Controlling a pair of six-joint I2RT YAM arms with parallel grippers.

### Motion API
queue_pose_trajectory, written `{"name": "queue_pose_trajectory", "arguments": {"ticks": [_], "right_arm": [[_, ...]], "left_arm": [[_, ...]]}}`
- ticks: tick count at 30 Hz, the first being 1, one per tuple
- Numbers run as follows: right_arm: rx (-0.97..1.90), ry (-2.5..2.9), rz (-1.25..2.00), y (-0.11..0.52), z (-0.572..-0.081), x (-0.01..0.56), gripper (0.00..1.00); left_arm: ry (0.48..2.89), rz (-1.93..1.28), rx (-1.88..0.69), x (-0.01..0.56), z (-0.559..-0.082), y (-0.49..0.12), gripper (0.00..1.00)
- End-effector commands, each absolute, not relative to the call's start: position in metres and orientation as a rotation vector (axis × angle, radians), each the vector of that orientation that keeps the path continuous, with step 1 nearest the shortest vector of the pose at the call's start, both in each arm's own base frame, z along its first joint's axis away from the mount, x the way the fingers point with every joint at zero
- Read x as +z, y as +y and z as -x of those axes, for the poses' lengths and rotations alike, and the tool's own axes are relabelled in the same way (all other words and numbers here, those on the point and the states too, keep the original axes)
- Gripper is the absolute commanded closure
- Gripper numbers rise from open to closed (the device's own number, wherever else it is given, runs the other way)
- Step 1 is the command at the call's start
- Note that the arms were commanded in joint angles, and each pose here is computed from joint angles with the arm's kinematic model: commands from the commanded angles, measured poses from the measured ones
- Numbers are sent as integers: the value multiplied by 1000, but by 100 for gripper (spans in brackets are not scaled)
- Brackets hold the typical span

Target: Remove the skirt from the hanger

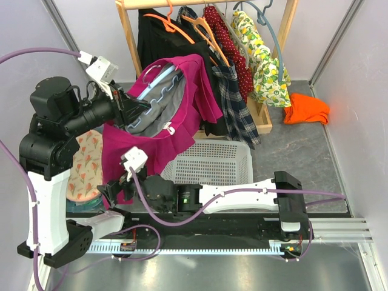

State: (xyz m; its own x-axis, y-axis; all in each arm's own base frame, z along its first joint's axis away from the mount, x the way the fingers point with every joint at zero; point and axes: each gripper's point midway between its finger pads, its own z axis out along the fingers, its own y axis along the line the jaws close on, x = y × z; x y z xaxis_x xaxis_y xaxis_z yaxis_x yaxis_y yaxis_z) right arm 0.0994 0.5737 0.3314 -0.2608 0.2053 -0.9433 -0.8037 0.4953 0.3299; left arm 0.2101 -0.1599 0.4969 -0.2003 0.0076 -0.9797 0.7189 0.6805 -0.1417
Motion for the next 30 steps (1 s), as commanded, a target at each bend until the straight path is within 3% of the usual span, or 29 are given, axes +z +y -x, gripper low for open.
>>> {"name": "queue_pose_trajectory", "arguments": {"ticks": [1, 2, 5, 8, 9, 11, 16, 17, 23, 30], "right_arm": [[1200, 1494, 514, 588, -85, 362, 2], [1184, 1503, 516, 589, -87, 357, 2], [1170, 1519, 494, 591, -96, 354, 15], [1141, 1534, 490, 593, -105, 345, 52], [1127, 1532, 484, 593, -107, 345, 83], [1127, 1521, 493, 598, -106, 351, 100], [1067, 1474, 707, 631, -57, 348, 100], [1091, 1437, 713, 635, -47, 369, 100], [1154, 1428, 958, 654, 13, 342, 100], [944, 1716, 1155, 612, 4, 231, 100]], "left_arm": [[1396, -623, -730, 562, -199, -164, 98], [1396, -622, -734, 563, -198, -165, 98], [1384, -624, -753, 567, -193, -166, 98], [1361, -626, -763, 575, -186, -165, 98], [1351, -629, -769, 578, -183, -165, 98], [1347, -628, -780, 581, -181, -166, 98], [1368, -620, -787, 576, -189, -168, 98], [1374, -615, -784, 575, -192, -168, 98], [1395, -605, -758, 566, -207, -169, 98], [1377, -610, -745, 572, -215, -171, 98]]}}
